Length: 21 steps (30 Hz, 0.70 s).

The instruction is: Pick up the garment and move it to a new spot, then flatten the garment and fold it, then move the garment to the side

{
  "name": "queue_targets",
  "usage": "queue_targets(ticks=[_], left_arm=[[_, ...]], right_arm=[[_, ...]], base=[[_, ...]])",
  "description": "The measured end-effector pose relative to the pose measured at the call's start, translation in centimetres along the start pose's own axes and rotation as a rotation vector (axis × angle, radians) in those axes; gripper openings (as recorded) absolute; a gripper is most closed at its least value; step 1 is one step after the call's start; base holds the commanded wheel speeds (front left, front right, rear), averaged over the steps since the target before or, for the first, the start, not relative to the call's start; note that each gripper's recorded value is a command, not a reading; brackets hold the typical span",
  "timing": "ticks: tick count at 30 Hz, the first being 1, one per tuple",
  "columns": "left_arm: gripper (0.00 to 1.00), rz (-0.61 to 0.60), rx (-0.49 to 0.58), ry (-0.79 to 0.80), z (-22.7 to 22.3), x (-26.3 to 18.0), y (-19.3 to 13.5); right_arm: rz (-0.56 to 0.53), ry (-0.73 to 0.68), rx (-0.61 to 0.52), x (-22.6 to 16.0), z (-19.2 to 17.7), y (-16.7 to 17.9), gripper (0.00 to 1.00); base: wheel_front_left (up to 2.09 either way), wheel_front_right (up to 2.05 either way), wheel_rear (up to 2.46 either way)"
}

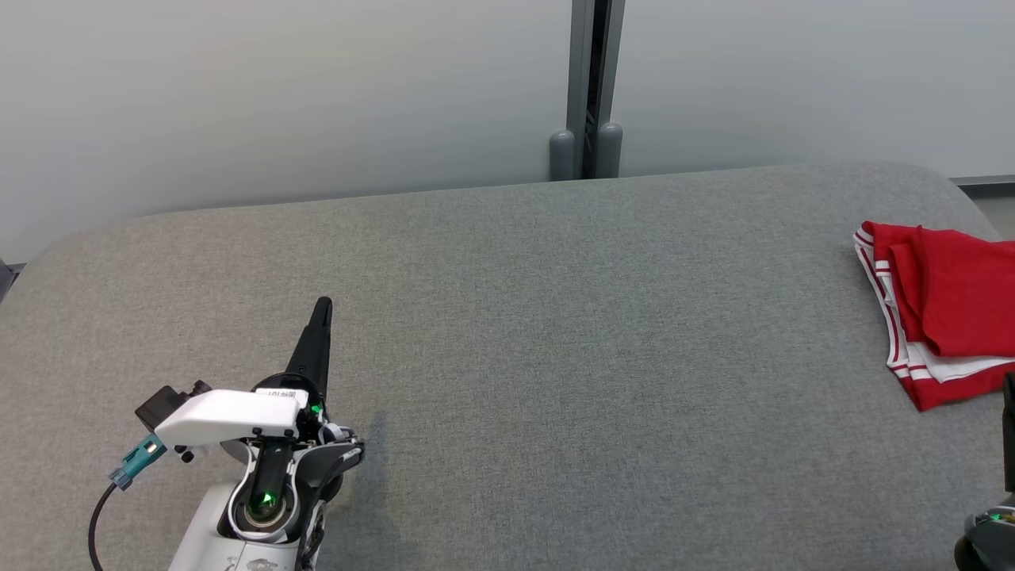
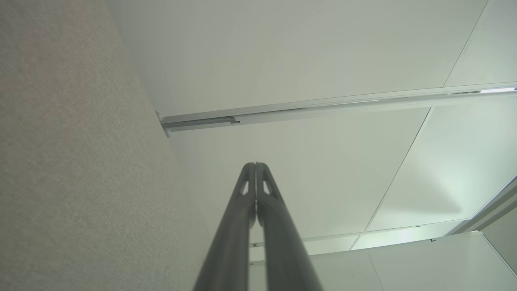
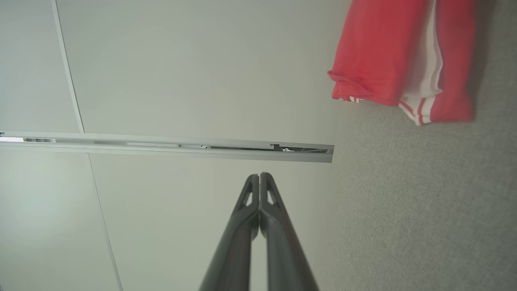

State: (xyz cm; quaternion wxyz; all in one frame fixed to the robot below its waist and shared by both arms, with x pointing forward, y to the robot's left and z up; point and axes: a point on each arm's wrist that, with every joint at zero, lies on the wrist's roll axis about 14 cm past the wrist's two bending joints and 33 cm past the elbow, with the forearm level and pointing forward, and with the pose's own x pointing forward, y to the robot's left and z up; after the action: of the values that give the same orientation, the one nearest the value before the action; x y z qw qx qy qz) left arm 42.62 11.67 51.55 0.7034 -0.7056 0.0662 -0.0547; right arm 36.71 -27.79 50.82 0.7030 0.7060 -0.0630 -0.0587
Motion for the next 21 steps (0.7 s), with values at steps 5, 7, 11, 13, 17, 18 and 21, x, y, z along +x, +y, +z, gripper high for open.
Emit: queue_targets(ticks=[5,7,11,13,17,18,21], left_arm=[[0.0,0.0,0.0,0.0,0.0,0.0,0.0],[0.0,0.0,0.0,0.0,0.0,0.0,0.01],[0.0,0.0,0.0,0.0,0.0,0.0,0.0],[0.0,0.0,0.0,0.0,0.0,0.0,0.01],[0.0,0.0,0.0,0.0,0.0,0.0,0.0],[0.0,0.0,0.0,0.0,0.0,0.0,0.01],[0.0,0.0,0.0,0.0,0.0,0.0,0.0]], right_arm=[[0.0,0.0,0.0,0.0,0.01,-0.01,0.0],[0.0,0.0,0.001,-0.01,0.0,-0.01,0.0],[0.0,0.0,0.001,-0.01,-0.01,-0.02,0.0],[0.0,0.003,0.001,-0.01,-0.03,-0.02,0.0],[0.0,0.002,0.001,-0.01,-0.02,-0.02,0.0],[0.0,0.002,0.001,-0.01,-0.02,-0.02,0.0],[0.0,0.002,0.001,-0.01,-0.01,-0.02,0.0]], base=[[0.0,0.0,0.0],[0.0,0.0,0.0],[0.0,0.0,0.0],[0.0,0.0,0.0],[0.0,0.0,0.0],[0.0,0.0,0.0],[0.0,0.0,0.0]])
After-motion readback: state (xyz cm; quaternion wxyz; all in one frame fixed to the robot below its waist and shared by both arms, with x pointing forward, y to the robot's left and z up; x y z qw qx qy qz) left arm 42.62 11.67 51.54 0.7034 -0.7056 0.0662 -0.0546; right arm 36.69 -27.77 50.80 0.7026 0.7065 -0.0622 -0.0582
